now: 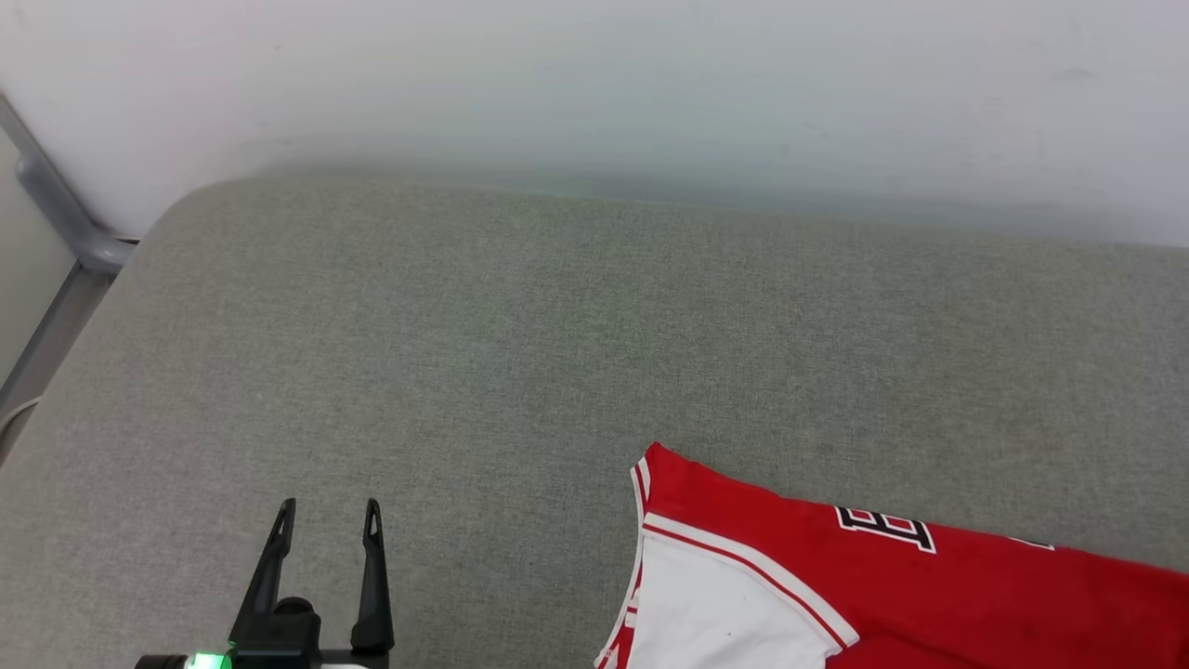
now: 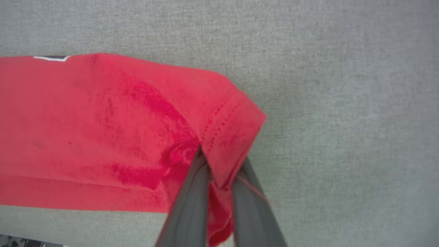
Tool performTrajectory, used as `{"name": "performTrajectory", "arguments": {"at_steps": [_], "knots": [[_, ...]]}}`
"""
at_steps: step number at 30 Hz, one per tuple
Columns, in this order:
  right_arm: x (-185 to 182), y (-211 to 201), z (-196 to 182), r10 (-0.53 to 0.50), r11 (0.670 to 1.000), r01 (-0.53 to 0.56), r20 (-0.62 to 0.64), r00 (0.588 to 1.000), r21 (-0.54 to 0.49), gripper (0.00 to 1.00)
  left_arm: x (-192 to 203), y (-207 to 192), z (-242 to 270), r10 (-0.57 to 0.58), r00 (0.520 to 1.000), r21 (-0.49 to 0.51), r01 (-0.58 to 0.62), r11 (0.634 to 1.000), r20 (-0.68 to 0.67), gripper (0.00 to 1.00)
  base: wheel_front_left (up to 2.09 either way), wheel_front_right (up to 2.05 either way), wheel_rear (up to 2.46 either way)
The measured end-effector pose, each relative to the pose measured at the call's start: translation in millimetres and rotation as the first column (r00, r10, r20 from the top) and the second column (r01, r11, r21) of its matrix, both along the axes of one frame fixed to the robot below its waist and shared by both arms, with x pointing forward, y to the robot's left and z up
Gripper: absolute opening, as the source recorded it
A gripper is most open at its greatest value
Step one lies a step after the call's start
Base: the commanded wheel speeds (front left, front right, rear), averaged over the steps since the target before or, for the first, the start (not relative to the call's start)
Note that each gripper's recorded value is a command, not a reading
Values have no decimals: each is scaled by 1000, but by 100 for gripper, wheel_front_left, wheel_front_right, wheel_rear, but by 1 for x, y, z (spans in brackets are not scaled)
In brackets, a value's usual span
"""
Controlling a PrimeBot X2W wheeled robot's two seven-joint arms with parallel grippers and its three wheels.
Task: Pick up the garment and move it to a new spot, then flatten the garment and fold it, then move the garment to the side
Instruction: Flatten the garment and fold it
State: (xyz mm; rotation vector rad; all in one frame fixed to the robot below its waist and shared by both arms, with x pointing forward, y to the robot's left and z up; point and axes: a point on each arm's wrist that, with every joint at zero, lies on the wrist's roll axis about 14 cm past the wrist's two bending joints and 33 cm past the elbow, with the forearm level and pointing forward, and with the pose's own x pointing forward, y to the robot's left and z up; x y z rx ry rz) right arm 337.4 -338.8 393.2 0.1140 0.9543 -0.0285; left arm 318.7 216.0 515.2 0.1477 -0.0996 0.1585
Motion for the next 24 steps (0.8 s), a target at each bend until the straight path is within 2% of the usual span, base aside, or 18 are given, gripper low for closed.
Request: {"name": "performTrajectory", "arguments": {"at_steps": [6, 11, 16, 24], "knots": [[2, 49, 19, 97, 987, -106, 71, 993, 121, 0, -7, -1, -1, -4, 1000, 1, 4, 1000, -2, 100, 0, 0, 0], [4, 94, 40, 229, 953, -251, 140, 963, 167, 0, -9, -1, -2, -4, 1000, 2, 4, 1000, -5, 100, 0, 0, 0], [1, 151, 48, 391, 889, -419, 170, 904, 184, 0, -8, -3, -5, -11, 1000, 0, 11, 1000, -14, 100, 0, 0, 0], [5, 236, 64, 607, 746, -644, 227, 762, 167, 0, -6, 0, -6, -5, 1000, 5, 5, 1000, -20, 100, 0, 0, 0]]}}
